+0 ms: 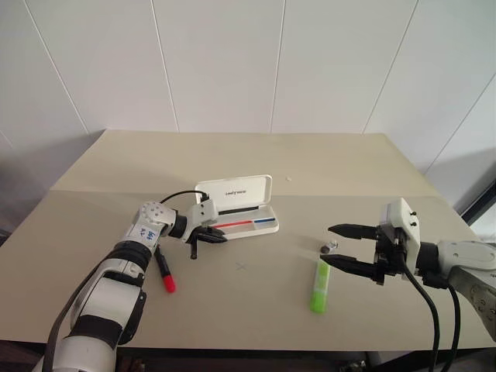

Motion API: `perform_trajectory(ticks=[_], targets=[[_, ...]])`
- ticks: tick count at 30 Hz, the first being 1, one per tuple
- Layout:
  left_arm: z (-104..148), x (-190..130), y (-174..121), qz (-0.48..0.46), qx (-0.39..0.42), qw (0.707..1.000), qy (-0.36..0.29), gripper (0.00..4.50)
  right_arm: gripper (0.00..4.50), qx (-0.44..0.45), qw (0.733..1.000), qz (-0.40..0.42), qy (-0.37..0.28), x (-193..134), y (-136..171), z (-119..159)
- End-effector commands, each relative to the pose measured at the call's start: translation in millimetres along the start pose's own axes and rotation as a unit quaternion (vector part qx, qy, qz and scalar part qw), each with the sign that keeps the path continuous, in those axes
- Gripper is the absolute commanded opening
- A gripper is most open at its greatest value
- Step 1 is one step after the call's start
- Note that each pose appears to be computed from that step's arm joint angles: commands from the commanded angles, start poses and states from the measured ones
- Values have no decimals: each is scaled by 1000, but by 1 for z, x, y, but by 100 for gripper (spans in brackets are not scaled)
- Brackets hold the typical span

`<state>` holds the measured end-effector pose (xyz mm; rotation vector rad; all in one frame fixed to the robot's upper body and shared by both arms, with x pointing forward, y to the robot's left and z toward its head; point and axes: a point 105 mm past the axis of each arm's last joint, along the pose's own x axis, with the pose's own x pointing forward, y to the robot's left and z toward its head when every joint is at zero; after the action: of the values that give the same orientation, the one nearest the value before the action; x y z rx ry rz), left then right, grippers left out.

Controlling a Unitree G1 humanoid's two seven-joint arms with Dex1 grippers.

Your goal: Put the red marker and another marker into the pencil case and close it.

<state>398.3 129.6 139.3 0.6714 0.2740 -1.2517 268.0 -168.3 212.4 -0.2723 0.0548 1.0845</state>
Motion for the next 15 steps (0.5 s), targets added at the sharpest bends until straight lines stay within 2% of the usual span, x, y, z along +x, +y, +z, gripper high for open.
perform_trajectory(ticks=[1,9,15], targets=[[11,-8,-6,-14,21,1000,-19,4,450,-19,999,18,-31,-9,0,12],[35,-30,-33,-24,58,997,-53,4,450,-9,997,52,-63,-18,1,13],[41,-37,-60,-17,87,994,-61,4,450,1,997,61,-49,-18,0,6]])
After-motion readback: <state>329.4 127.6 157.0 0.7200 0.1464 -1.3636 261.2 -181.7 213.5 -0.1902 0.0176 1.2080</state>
